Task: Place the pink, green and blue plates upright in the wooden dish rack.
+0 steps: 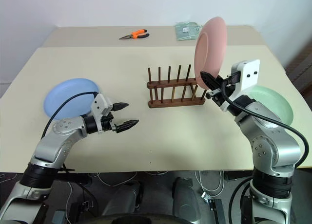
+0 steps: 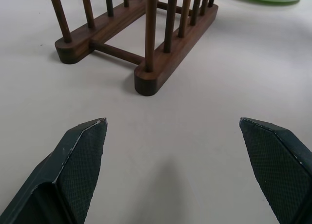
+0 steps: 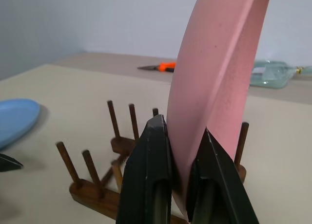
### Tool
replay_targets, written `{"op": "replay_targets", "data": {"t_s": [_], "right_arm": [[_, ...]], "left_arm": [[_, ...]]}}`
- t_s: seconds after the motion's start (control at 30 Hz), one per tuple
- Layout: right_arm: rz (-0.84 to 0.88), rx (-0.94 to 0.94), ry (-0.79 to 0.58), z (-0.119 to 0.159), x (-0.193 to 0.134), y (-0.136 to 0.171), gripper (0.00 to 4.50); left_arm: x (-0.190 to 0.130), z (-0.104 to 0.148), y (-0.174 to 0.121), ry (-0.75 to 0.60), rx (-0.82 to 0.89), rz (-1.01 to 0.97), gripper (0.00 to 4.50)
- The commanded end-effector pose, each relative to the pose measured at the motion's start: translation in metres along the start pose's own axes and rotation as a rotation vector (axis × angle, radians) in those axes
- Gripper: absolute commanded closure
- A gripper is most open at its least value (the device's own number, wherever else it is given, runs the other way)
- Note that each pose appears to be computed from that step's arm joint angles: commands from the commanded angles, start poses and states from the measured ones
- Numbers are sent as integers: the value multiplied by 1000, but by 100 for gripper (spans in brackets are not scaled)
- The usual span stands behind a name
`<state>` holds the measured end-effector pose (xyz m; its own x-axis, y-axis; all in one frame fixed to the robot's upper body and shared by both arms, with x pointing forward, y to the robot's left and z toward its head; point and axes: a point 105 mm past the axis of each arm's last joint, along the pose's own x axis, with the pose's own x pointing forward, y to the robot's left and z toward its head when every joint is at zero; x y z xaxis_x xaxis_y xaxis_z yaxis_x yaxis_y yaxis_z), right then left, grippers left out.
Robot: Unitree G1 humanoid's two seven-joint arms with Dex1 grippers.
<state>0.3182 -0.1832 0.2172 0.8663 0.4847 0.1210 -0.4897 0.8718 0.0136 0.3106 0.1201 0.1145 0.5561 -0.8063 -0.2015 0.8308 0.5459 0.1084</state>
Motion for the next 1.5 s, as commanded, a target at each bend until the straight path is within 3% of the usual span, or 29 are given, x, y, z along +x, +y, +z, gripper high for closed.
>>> {"op": "replay_targets", "data": {"t_s": [0.03, 0.13, 0.27, 0.43, 0.5, 0.67, 0.9, 1.0, 1.23, 1.33, 1.5], "right_arm": [[26, -10, -14, 6, 4, -7, 411], [38, -11, 3, 4, 6, -14, 277], [-41, -157, -33, 22, 0, -29, 73], [-163, -173, -85, 42, -33, -58, 73], [-223, -159, -52, 38, -58, -74, 22], [-260, -372, 308, -22, -99, -83, 6], [-335, -631, 626, -87, -116, -110, 6], [-370, -717, 692, -99, -118, -124, 93], [-403, -811, 679, -98, -112, -136, 445], [-431, -863, 607, -78, -105, -138, 445], [-526, -755, 129, 27, -74, -119, 445]], "left_arm": [[1, 7, -6, -15, 31, -18, 2], [1, 6, -7, -13, 30, -15, 0], [-1, 3, -8, -4, 27, -11, 0], [0, -1, -11, 6, 24, -21, 0], [3, -3, -14, 13, 25, -39, 0], [12, -5, -18, 25, 34, -96, 0], [24, -1, -26, 18, 54, -157, 0], [27, 1, -30, 13, 57, -168, 0], [23, -1, -34, 17, 53, -162, 0], [21, -3, -35, 24, 50, -156, 0], [18, -6, -30, 34, 47, -134, 0]]}}
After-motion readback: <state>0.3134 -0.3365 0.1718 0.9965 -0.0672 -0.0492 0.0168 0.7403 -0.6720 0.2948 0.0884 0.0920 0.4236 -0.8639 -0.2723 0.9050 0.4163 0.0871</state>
